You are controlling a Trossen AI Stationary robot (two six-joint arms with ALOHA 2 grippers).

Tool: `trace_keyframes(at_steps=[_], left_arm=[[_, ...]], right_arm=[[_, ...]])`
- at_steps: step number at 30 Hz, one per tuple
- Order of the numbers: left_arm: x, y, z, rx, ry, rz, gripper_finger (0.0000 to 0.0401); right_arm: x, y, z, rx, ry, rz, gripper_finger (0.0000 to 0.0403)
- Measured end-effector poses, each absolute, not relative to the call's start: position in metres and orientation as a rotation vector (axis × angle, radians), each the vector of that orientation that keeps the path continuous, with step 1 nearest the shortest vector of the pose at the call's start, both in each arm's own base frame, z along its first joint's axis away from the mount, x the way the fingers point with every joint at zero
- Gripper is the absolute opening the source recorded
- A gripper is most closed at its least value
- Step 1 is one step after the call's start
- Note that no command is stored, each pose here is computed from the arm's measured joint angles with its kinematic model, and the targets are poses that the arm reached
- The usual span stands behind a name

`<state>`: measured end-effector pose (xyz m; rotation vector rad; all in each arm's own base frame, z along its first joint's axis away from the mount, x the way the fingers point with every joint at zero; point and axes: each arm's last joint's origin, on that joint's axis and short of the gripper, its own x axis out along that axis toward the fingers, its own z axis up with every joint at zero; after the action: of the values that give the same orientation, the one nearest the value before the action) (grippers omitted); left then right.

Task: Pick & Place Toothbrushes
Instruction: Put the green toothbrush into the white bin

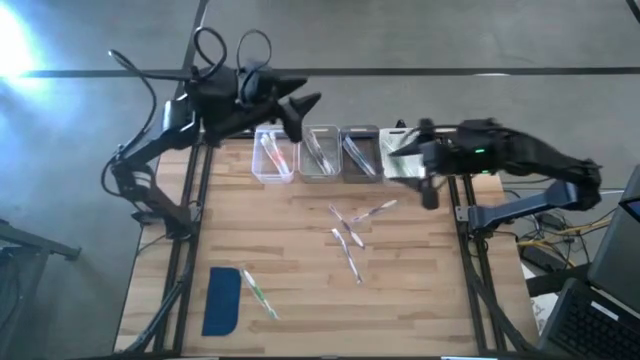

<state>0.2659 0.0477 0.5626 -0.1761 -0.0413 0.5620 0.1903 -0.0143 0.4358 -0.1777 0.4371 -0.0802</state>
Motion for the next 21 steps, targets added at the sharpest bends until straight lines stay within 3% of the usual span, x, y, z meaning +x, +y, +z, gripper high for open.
trace_keyframes(at_steps=[11, 21], left_arm=[[0.245, 0.042, 0.528, -0.167, 0.361, 0.590, 0.0252], [0.240, 0.041, 0.498, -0.111, 0.699, 0.599, 0.0252]], right_arm=[[0.112, -0.009, 0.465, -0.131, 0.211, -0.104, 0.0230], [0.087, -0.007, 0.471, -0.121, 0.146, -0.110, 0.0227]])
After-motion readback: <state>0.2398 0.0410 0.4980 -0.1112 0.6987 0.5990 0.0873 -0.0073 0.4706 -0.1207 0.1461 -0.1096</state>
